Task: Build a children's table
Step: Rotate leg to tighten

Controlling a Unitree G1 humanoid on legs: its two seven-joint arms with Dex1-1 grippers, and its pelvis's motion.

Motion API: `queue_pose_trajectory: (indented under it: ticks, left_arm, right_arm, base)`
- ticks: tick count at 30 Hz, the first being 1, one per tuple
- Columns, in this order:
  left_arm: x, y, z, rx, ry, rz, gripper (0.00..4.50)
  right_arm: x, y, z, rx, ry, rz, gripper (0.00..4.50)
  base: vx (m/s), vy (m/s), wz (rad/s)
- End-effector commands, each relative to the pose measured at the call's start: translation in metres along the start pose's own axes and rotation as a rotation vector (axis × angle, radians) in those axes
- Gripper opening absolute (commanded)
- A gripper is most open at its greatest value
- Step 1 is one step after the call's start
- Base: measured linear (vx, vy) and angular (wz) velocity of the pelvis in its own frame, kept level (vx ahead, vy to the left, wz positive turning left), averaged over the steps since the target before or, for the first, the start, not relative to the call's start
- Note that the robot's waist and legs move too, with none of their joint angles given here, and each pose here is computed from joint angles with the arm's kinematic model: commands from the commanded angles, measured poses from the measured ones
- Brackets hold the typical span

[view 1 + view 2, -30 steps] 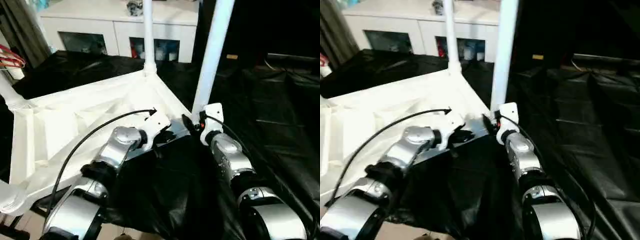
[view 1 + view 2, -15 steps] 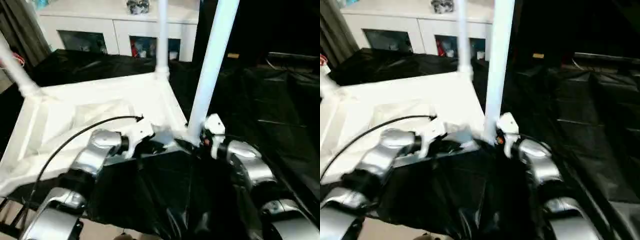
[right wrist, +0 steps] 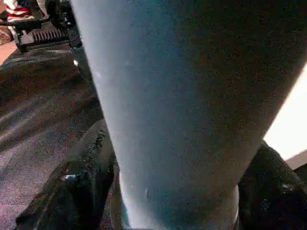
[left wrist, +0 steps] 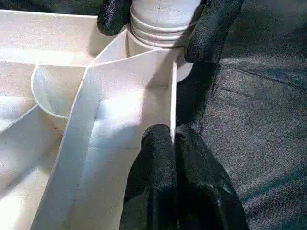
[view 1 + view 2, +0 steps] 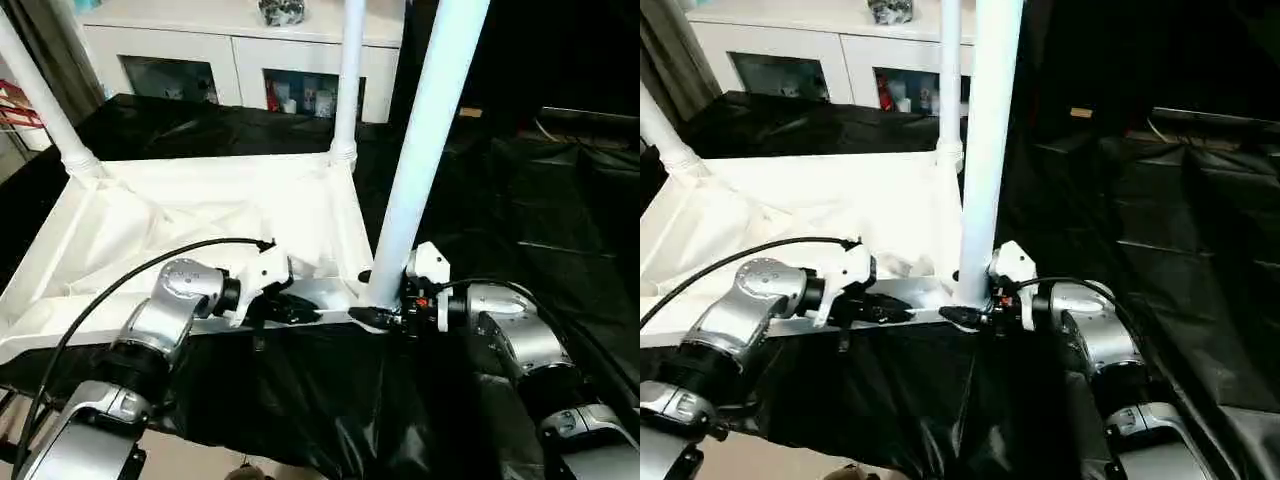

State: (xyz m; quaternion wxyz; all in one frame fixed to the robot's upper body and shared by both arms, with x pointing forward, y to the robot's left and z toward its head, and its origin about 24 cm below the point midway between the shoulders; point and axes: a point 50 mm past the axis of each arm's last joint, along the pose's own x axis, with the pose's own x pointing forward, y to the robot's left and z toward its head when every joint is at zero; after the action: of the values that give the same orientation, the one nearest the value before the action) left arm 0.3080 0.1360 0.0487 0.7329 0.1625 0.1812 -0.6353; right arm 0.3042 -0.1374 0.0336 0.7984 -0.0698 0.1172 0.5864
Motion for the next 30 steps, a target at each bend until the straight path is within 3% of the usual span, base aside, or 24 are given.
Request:
queue_pose_trajectory:
  ticks: [1,9,11,14,19,26,27,30]
  left_arm:
    - [0.006,0.000,0.013,0.034,-0.065,0.018,0.00]
    - [0.016,0.004,0.016,0.035,-0.066,0.074,0.00]
    - [0.021,0.009,0.018,0.031,-0.053,0.126,0.00]
    - [0.036,0.024,0.024,-0.003,-0.025,0.283,0.00]
    - [0.063,0.032,0.043,-0.051,-0.049,0.433,0.00]
    - [0.078,0.027,0.055,-0.006,-0.094,0.403,0.00]
    - [0.078,0.026,0.055,-0.002,-0.097,0.398,0.00]
    - [0.069,0.022,0.050,0.042,-0.115,0.316,0.00]
  right_arm:
    - [0.016,0.011,-0.003,0.018,0.014,0.078,3.03]
    - [0.023,0.004,-0.011,0.062,0.032,-0.114,2.70]
    - [0.026,-0.004,-0.015,0.078,0.051,-0.261,2.69]
    - [0.033,-0.021,-0.019,0.187,0.060,-0.595,2.68]
    - [0.052,-0.023,-0.018,0.295,0.058,-0.809,2.68]
    - [0.072,-0.016,-0.003,0.221,-0.005,-0.727,2.68]
    - [0.072,-0.016,-0.003,0.220,-0.012,-0.722,3.24]
    - [0.065,-0.021,0.004,0.214,-0.074,-0.655,3.44]
  base:
    - [0.000,0.000,0.00]
    - [0.000,0.000,0.00]
    - [0.000,0.000,0.00]
    - [0.000,0.000,0.00]
    - [0.000,0.000,0.00]
    - [0.000,0.000,0.00]
    - [0.000,0.000,0.00]
    - [0.000,0.000,0.00]
